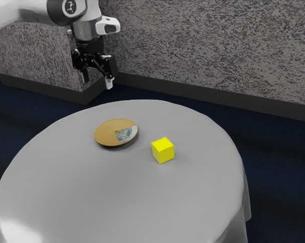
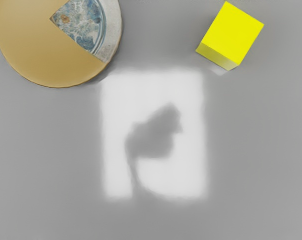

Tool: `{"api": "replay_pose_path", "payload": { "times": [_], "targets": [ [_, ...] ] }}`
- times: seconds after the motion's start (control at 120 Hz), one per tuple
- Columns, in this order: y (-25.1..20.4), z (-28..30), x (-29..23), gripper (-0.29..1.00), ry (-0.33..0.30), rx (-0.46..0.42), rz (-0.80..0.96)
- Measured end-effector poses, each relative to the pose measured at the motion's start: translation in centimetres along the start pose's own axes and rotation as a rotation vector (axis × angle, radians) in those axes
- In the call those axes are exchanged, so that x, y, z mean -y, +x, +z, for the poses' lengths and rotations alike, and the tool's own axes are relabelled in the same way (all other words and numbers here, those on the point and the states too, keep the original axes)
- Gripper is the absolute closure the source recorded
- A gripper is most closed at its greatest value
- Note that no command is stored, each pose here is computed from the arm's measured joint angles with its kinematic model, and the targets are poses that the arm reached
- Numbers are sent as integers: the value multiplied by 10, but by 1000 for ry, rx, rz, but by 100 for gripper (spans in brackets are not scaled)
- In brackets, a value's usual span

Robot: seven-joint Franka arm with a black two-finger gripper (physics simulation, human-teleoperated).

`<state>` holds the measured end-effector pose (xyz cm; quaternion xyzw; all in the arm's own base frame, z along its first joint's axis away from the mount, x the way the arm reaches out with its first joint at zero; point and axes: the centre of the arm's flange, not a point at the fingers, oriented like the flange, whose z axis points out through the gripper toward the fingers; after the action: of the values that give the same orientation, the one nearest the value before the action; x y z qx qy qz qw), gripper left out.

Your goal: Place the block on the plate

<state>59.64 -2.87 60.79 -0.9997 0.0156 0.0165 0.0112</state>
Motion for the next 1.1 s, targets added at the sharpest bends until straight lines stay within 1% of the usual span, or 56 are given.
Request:
{"api": "replay_pose_path", "payload": {
  "times": [0.2,0.458,0.6,0.767,0.867,0.95,1.017,1.1],
  "targets": [
    [4,3,2,0,2,-2,-32],
    [18,14,-1,0,0,23,-56],
    [41,41,0,0,-10,61,-149],
    [72,80,-2,0,-39,111,-256],
    [78,81,-3,0,-62,92,-308],
    [78,82,-5,0,-69,95,-347],
    [84,90,-7,0,-65,94,-386],
    [91,100,-11,0,-42,87,-444]
  ]
}}
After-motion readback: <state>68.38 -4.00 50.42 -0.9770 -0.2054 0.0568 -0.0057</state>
